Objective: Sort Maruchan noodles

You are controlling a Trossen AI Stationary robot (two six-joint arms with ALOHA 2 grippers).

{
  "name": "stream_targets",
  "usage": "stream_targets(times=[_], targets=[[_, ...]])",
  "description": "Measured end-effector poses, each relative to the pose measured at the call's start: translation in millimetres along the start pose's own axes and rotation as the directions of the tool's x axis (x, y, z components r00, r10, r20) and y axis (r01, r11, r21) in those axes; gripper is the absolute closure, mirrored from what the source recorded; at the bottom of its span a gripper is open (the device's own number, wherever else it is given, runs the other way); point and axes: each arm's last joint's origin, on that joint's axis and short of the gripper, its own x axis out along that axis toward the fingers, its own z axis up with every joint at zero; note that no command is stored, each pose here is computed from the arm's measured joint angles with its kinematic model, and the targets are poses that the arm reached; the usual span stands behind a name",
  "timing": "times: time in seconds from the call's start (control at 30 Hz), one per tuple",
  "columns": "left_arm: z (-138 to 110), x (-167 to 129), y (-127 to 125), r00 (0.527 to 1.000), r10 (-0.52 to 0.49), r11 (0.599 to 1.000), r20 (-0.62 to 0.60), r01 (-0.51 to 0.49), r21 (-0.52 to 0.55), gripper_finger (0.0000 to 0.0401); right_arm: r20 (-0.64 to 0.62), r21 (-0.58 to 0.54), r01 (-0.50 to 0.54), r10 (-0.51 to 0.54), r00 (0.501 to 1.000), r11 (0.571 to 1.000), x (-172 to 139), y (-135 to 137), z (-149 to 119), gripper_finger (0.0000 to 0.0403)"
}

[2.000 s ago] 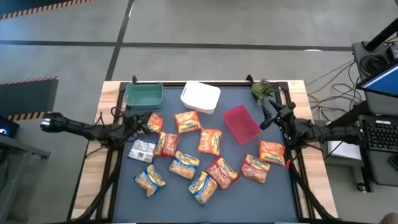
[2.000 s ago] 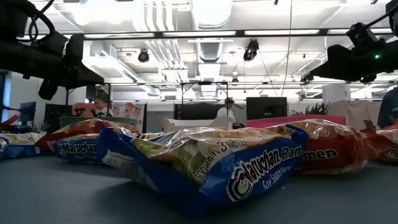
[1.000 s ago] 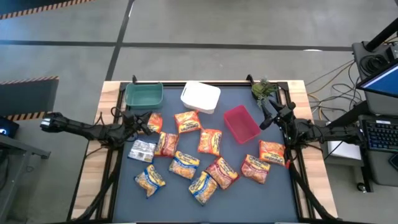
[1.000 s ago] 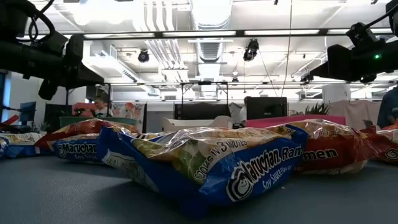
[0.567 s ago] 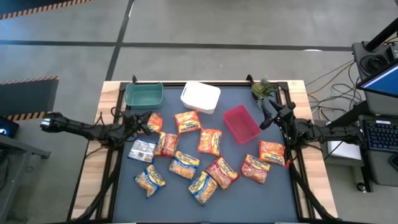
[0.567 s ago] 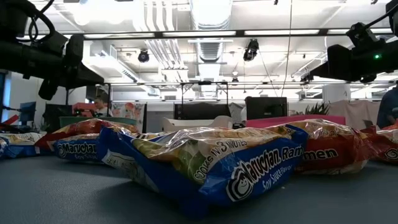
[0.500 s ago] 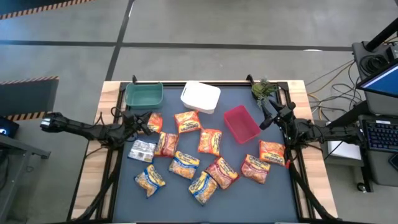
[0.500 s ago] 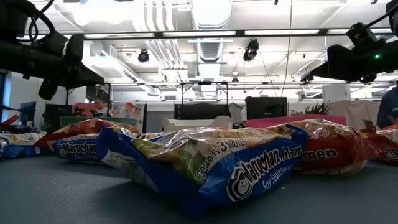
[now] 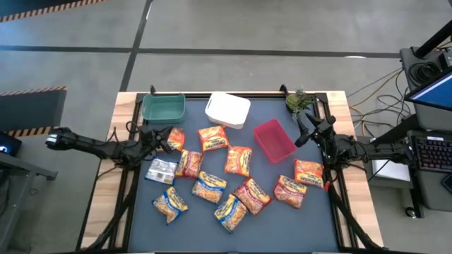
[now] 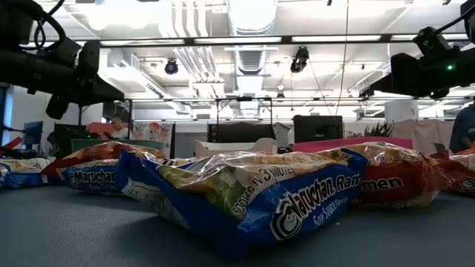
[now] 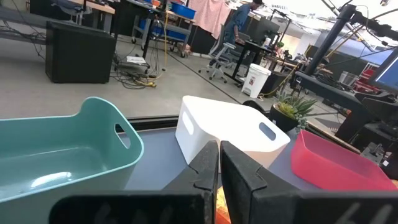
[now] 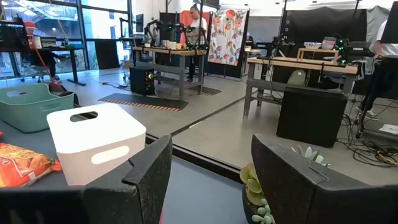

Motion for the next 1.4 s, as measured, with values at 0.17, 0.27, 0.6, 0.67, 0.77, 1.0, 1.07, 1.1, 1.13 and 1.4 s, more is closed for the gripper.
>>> stream_targets(times=[0.17, 0.27, 0.6, 0.67, 0.77, 1.0, 1.07, 1.1, 1.13, 1.4], targets=[[0, 0, 0, 1.0, 0.0, 1.0, 0.0, 0.0, 0.0, 0.0401, 0.0, 0.0, 0.0, 0.0, 1.0, 1.0, 0, 0, 0, 0.0193], [0, 0, 0, 1.0, 0.0, 1.0, 0.0, 0.0, 0.0, 0.0401, 0.0, 0.0, 0.0, 0.0, 1.0, 1.0, 0, 0, 0, 0.0193], [0, 0, 0, 1.0, 0.0, 1.0, 0.0, 0.0, 0.0, 0.0401, 0.0, 0.0, 0.0, 0.0, 1.0, 1.0, 0, 0, 0, 0.0193], [0, 0, 0, 1.0, 0.0, 1.0, 0.0, 0.0, 0.0, 0.0401, 0.0, 0.0, 0.0, 0.0, 1.0, 1.0, 0, 0, 0, 0.0193], [0, 0, 0, 1.0, 0.0, 1.0, 0.001, 0.0, -0.008, 0.0401, 0.0, 0.0, 0.0, 0.0, 1.0, 1.0, 0, 0, 0, 0.0193], [8, 0, -4, 0.998, -0.023, 0.842, 0.052, 0.047, -0.538, 0.0401, 0.0, 0.0, 0.0, 0.0, 1.0, 1.0, 0, 0, 0, 0.0193], [9, 0, -4, 0.998, -0.024, 0.82, 0.056, 0.052, -0.571, 0.0401, 0.0, 0.0, 0.0, 0.0, 1.0, 1.0, 0, 0, 0, 0.0193], [9, 0, -4, 0.998, -0.025, 0.814, 0.057, 0.053, -0.578, 0.0401, 0.0, 0.0, 0.0, 0.0, 1.0, 1.0, 0, 0, 0, 0.0193], [10, 0, -4, 0.998, -0.025, 0.81, 0.06, 0.056, -0.584, 0.0401, 0.0, 0.0, 0.0, 0.0, 1.0, 1.0, 0, 0, 0, 0.0193], [10, 0, -4, 0.998, -0.027, 0.803, 0.065, 0.06, -0.593, 0.0401, 0.0, 0.0, 0.0, 0.0, 1.0, 1.0, 0, 0, 0, 0.0193]])
